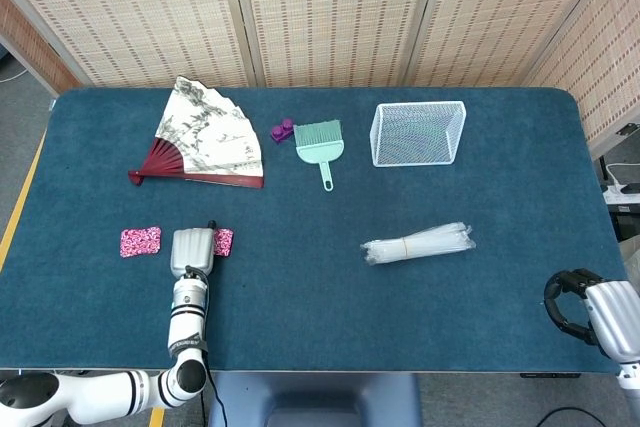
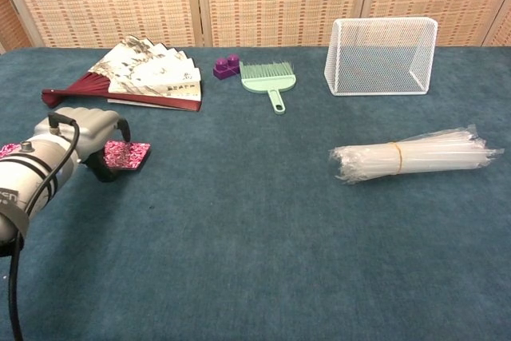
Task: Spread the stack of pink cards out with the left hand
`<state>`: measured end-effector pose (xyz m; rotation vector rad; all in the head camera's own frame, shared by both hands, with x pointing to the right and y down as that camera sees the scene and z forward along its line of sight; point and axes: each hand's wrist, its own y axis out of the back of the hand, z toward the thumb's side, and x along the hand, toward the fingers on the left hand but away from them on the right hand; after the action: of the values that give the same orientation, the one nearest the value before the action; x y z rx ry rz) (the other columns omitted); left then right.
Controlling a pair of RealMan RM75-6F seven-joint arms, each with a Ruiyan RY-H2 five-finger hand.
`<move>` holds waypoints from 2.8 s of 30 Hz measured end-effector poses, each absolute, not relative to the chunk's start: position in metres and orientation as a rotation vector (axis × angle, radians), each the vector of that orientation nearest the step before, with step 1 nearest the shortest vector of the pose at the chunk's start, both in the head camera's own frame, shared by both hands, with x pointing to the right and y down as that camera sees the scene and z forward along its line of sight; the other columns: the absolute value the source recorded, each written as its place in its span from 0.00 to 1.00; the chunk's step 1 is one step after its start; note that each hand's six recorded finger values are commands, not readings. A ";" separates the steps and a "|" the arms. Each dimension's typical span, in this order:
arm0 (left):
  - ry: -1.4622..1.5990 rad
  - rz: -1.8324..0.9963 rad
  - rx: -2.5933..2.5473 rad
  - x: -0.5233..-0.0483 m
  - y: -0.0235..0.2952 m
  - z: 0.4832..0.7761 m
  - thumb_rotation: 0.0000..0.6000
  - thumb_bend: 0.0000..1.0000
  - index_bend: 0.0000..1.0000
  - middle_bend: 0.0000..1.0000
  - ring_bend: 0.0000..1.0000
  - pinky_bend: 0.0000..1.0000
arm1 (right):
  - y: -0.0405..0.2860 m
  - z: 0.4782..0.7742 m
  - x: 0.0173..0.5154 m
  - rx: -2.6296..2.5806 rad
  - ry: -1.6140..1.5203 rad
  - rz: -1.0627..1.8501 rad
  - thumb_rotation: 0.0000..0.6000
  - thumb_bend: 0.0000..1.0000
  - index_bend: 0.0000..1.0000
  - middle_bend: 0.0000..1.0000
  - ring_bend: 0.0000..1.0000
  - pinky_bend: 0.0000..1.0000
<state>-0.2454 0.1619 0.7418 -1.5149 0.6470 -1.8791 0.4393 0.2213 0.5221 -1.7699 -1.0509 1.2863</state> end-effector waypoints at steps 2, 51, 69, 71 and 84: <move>0.642 -1.880 -1.515 -0.245 0.161 0.742 1.00 0.33 0.26 1.00 1.00 1.00 | 0.221 0.522 0.439 -1.770 -1.053 1.286 1.00 0.46 0.64 0.58 0.52 0.80; 0.702 -1.859 -1.436 -0.311 0.198 0.695 1.00 0.37 0.52 1.00 1.00 1.00 | 0.221 0.525 0.437 -1.769 -1.041 1.293 1.00 0.46 0.64 0.58 0.52 0.80; 0.678 -1.956 -1.406 -0.349 0.236 0.707 1.00 0.35 0.37 1.00 1.00 1.00 | 0.221 0.526 0.437 -1.766 -1.039 1.302 1.00 0.46 0.64 0.58 0.52 0.80; 0.670 -1.961 -1.402 -0.349 0.237 0.709 1.00 0.36 0.33 1.00 1.00 1.00 | 0.221 0.525 0.438 -1.765 -1.043 1.300 1.00 0.46 0.64 0.58 0.52 0.80; 0.661 -1.937 -1.413 -0.347 0.238 0.700 1.00 0.34 0.26 1.00 1.00 1.00 | 0.221 0.525 0.438 -1.765 -1.041 1.304 1.00 0.46 0.64 0.58 0.52 0.80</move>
<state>-0.3466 0.2378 0.7000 -1.4131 0.6612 -1.9375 0.4383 0.2213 0.5255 -1.7647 -1.0410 1.3036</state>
